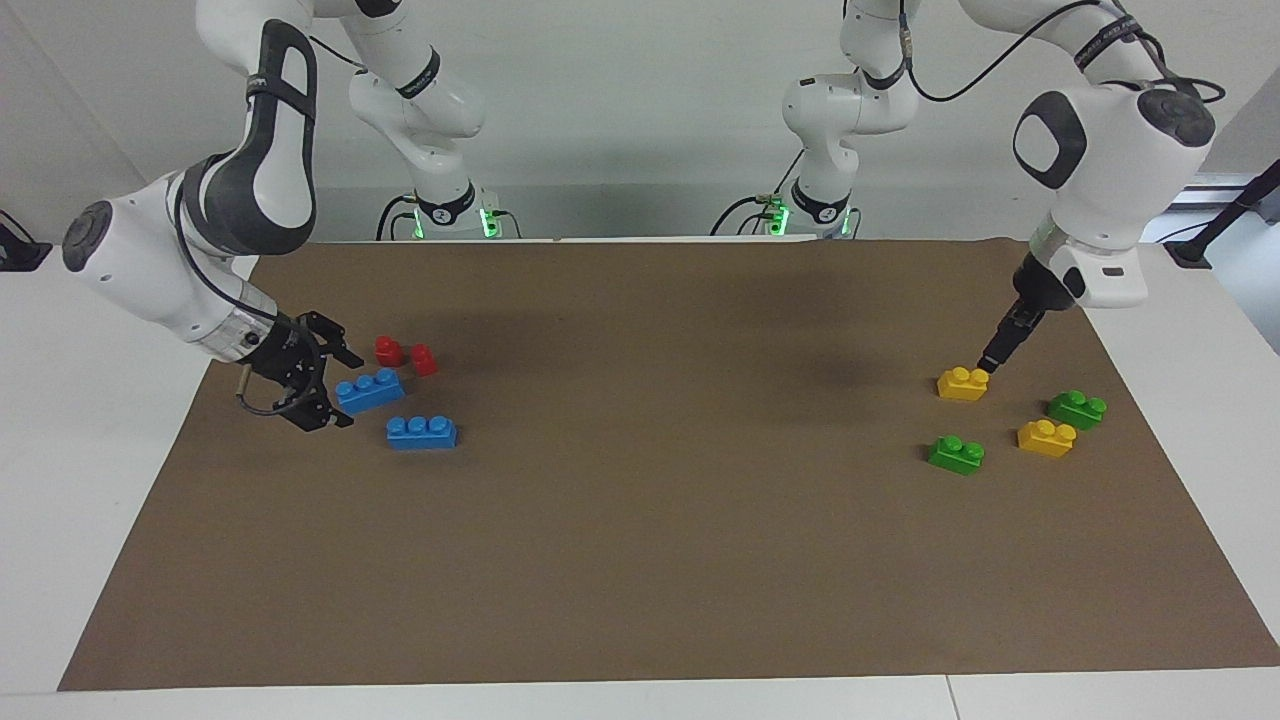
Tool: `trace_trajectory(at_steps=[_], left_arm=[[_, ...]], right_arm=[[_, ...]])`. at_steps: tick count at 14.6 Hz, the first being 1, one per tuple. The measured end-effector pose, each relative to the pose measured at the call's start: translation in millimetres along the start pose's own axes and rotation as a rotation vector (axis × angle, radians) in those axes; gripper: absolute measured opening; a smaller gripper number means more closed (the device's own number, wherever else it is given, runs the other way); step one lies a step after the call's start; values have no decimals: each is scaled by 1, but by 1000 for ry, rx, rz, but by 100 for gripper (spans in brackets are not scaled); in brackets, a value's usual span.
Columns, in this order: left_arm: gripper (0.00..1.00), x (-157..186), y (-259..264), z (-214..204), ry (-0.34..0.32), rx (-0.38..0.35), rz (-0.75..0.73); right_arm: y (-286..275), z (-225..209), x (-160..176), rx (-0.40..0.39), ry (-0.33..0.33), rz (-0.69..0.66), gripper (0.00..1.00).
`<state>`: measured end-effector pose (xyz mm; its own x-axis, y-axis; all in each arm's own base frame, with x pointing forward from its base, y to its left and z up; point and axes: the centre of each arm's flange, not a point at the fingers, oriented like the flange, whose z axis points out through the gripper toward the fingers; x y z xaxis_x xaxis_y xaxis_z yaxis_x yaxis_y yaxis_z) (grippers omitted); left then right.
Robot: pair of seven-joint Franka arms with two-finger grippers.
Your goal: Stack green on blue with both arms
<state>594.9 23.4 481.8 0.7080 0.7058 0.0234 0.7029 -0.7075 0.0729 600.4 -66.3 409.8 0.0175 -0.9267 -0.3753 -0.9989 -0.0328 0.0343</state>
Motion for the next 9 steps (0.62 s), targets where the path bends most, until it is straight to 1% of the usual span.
trace_trajectory(at_steps=[2,4,6,9], left_arm=[[100,13,0,24,-4,-7,-63],[100,23,-1,44,-8,-6,-116],[100,28,0,60,-9,-6,-168],[100,34,6,82,-5,-30,-283]], right_arm=[[2,14,3,21,-1,15,97],[5,26,6,25,-19,35,100],[7,35,10,19,-20,45,100],[5,52,20,19,-16,59,100]])
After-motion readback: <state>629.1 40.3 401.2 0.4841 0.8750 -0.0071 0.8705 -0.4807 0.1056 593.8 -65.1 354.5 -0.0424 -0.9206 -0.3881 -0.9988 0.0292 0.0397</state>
